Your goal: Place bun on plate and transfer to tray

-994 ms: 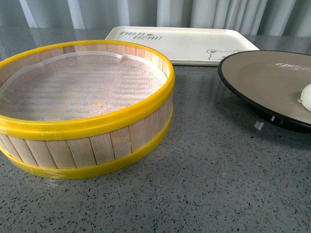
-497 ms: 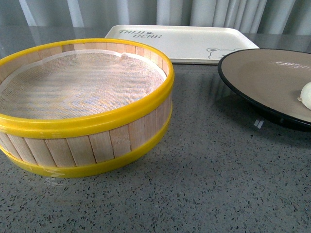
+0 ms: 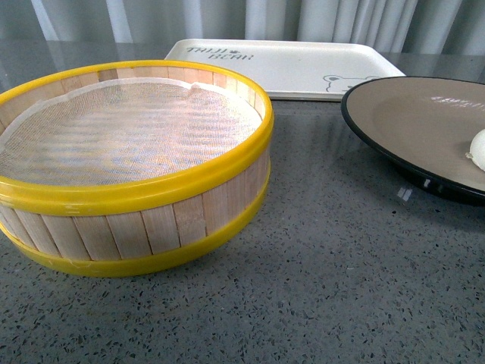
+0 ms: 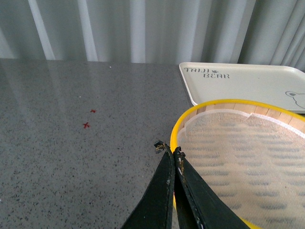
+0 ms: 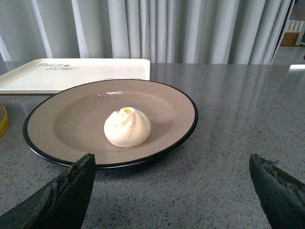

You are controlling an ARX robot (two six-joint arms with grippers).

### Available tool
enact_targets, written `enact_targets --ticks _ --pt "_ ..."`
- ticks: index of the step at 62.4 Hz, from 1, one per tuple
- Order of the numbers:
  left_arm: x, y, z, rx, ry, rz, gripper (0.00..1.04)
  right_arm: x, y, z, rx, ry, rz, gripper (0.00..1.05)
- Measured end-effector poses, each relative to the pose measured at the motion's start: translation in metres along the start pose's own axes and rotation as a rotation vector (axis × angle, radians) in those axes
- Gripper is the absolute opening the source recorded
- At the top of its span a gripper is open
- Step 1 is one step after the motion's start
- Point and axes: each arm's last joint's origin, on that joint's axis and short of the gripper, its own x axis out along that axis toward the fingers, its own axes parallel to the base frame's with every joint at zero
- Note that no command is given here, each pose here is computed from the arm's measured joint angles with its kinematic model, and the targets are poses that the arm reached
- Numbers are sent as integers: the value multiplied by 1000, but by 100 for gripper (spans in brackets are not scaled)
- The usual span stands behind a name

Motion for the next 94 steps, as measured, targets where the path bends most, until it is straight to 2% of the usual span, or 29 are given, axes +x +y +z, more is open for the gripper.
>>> enact_targets --ticks 12,19,37,60,94 --pt "-10 7 -19 0 2 -2 4 0 0 0 0 0 0 96" --pt "-14 14 -25 -1 -4 -27 4 0 0 0 0 0 0 96" --pt "-24 20 -41 -1 -5 2 4 0 0 0 0 0 0 96" --pt "-32 20 -51 -1 -12 2 4 0 0 0 0 0 0 96" --pt "-48 20 -53 -1 -29 0 4 0 0 0 0 0 0 96"
